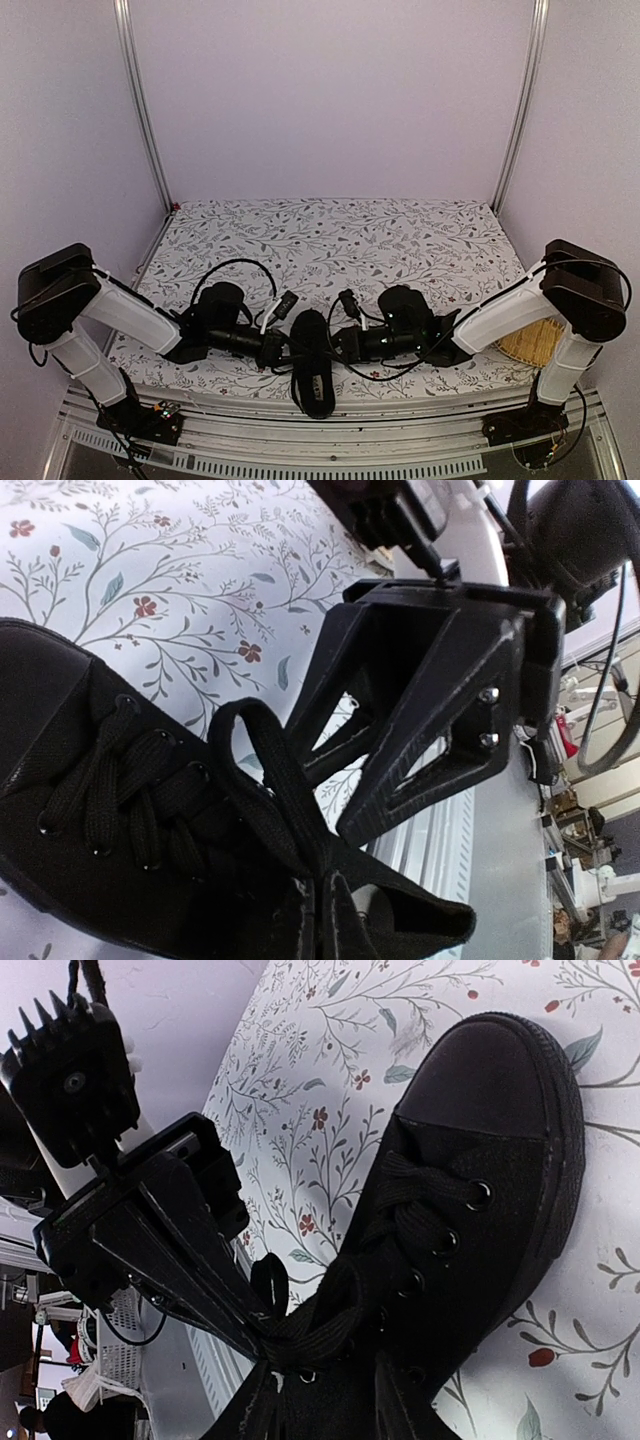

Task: Tie the shoes

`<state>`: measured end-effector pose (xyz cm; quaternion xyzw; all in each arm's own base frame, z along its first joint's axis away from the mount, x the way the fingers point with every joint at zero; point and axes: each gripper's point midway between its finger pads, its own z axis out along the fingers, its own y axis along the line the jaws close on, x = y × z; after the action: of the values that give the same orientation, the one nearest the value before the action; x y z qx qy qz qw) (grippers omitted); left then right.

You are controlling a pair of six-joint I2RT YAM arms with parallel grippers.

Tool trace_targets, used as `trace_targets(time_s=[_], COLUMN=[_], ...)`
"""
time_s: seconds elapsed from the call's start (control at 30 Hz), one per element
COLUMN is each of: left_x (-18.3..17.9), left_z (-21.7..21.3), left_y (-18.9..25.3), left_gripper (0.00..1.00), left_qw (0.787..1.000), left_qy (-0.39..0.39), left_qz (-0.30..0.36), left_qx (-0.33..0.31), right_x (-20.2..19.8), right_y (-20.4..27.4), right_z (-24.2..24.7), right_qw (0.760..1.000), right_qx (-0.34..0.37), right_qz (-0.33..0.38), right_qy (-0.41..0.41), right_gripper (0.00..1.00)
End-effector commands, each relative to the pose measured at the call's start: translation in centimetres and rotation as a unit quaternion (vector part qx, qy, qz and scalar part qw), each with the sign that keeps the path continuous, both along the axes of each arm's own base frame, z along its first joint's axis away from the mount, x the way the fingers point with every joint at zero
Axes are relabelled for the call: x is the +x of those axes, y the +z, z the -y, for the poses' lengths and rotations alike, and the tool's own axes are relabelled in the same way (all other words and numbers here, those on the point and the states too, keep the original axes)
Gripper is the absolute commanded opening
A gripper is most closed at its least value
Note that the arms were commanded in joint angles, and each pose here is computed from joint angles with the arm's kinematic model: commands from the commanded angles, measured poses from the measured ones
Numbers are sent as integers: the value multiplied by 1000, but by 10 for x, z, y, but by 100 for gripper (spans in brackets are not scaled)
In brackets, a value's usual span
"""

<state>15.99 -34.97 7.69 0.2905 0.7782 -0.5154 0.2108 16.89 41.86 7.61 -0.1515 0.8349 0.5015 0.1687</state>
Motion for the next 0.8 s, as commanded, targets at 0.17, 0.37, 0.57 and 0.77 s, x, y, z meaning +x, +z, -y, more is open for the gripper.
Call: trace_targets(time_s=[0.17, 0.37, 0.57, 0.77], left_x=[-3, -4, -4, -5], left_z=[1, 1, 1, 2], left_y=[15, 14, 13, 13], left_gripper=[0, 0, 0, 0], left_qw=[1000, 1000, 999, 999], left_qy=[-9, -12, -14, -16], left_qz=[6, 3, 2, 1], left_qx=[-29, -29, -30, -29], right_x=[1, 0, 1, 3], right_y=[6, 2, 1, 4], right_z=[-16, -19, -22, -24], right_qw=[999, 999, 999, 999], right_qx=[22, 24, 27, 33], right_qz=[8, 4, 6, 18], right_qy=[22, 26, 29, 29], right_gripper=[28, 25, 22, 18])
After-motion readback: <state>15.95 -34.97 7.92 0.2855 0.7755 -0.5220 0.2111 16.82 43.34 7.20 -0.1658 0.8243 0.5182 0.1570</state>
